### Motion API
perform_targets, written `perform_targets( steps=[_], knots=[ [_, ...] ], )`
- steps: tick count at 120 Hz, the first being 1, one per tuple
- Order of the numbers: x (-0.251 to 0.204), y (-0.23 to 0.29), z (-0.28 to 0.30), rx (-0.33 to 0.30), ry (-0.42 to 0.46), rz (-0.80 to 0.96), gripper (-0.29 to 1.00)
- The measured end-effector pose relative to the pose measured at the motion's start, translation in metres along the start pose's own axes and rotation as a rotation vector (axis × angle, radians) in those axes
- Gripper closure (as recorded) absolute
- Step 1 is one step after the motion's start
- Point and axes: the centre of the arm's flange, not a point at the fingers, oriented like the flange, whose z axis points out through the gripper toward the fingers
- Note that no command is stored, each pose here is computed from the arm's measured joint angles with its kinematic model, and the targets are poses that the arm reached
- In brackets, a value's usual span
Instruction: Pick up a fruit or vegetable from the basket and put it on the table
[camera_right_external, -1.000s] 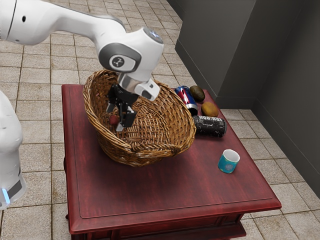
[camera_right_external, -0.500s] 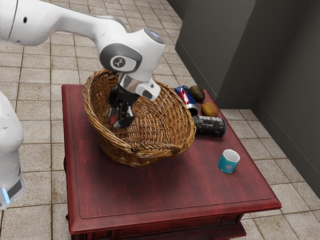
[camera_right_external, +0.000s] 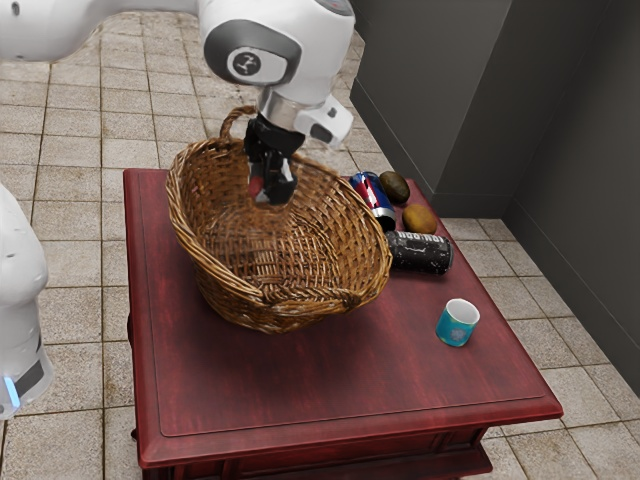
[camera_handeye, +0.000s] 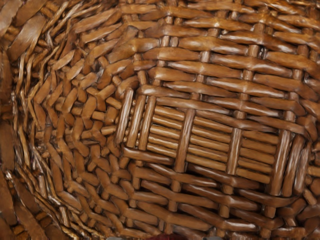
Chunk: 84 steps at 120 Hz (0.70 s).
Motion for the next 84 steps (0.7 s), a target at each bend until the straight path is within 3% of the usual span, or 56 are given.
perform_targets(
  steps=[30,44,84],
  knots=[
    [0.006,-0.036,-0.016,0.084,-0.091,-0.044,0.53],
    [-0.025,-0.002,-0.031,0.132,-0.077,0.025,0.53],
    [-0.021,-0.022,-0.018,0.147,-0.161,-0.041,0.54]
  ],
)
